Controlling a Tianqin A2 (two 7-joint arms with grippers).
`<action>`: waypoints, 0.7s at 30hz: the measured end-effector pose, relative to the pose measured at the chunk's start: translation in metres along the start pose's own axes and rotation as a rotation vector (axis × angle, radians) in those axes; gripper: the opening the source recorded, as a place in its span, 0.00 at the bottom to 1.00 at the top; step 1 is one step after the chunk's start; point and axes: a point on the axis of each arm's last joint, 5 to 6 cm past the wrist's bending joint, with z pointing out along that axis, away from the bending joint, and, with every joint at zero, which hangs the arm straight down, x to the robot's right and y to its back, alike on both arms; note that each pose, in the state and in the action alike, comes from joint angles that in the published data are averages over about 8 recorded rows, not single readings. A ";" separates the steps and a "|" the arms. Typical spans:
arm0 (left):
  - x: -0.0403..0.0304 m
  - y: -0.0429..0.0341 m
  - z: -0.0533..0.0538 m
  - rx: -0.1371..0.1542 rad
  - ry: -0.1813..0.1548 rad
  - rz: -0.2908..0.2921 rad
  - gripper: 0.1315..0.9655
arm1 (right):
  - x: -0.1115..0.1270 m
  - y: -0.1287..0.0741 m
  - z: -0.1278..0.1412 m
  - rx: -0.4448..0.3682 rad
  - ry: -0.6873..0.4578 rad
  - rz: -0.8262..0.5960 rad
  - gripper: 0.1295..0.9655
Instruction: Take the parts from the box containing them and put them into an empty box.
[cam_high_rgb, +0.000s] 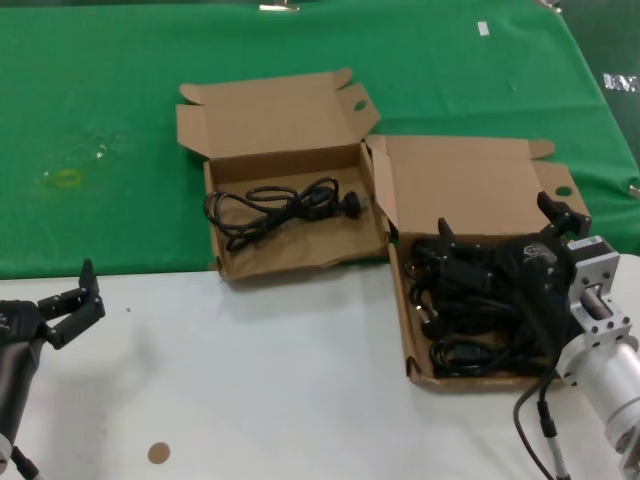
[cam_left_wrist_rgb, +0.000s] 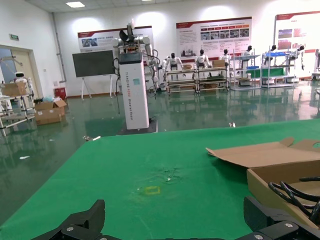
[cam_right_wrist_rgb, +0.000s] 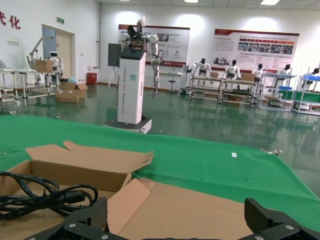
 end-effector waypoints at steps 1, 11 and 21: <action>0.0000 0.0000 0.000 0.000 0.000 0.000 1.00 | 0.000 0.000 0.000 0.000 0.000 0.000 1.00; 0.0000 0.0000 0.000 0.000 0.000 0.000 1.00 | 0.000 0.000 0.000 0.000 0.000 0.000 1.00; 0.0000 0.0000 0.000 0.000 0.000 0.000 1.00 | 0.000 0.000 0.000 0.000 0.000 0.000 1.00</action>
